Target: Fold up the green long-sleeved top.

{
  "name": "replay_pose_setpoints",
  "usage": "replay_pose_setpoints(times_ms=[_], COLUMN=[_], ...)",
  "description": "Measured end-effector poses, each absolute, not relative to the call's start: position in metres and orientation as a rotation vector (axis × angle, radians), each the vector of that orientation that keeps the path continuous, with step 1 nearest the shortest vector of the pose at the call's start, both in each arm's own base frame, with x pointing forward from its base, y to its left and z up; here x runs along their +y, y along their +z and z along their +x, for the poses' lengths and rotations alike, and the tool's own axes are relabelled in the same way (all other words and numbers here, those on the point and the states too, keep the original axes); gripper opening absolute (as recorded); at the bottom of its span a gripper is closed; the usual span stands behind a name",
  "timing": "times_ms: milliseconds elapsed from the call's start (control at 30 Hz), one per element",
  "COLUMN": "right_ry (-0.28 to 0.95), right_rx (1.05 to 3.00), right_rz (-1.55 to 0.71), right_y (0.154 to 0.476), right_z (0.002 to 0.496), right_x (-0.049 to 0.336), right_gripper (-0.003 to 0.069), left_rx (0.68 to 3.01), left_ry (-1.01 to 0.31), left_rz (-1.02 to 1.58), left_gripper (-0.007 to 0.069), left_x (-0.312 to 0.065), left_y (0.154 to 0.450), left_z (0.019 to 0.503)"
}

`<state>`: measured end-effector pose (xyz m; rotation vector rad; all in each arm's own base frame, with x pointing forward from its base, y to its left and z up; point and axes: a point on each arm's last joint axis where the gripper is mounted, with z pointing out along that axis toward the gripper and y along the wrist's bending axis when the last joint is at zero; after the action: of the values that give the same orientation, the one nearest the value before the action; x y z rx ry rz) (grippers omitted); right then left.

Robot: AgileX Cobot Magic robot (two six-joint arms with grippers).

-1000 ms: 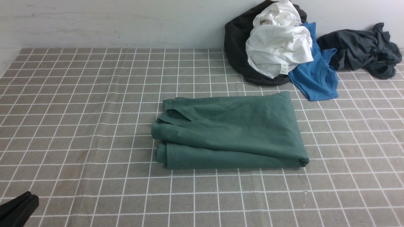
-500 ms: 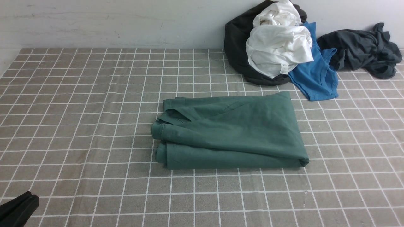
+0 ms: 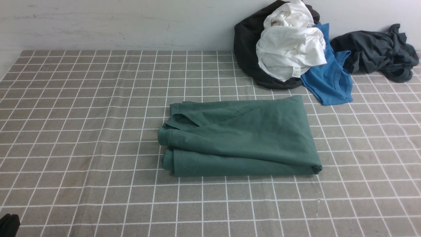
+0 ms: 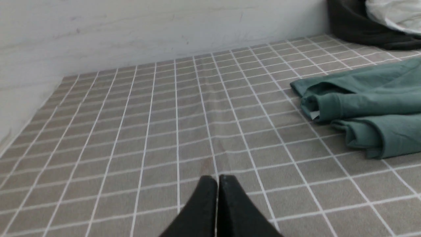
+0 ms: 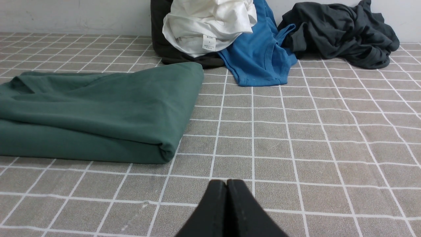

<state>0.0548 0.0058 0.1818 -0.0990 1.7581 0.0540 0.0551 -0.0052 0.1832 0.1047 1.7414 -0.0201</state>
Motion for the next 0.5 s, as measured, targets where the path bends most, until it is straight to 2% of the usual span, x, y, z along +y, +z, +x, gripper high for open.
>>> replay_pose_setpoints(times_ms=[100,500], right_ry=[0.055,0.055], right_rx=[1.759,1.759], right_rz=[-0.098,-0.098], right_y=[0.1818,0.1818], right_z=[0.0548,0.0548], right_x=[0.0058,0.0058], right_gripper=[-0.0014,-0.0014], left_rx=[1.862,1.859], left_ry=[-0.043,-0.042], left_rz=[0.07,0.07], left_gripper=[-0.0008,-0.0008], left_x=[-0.0052,-0.0051], left_y=[0.1724,0.1727], left_z=[0.0526,0.0527])
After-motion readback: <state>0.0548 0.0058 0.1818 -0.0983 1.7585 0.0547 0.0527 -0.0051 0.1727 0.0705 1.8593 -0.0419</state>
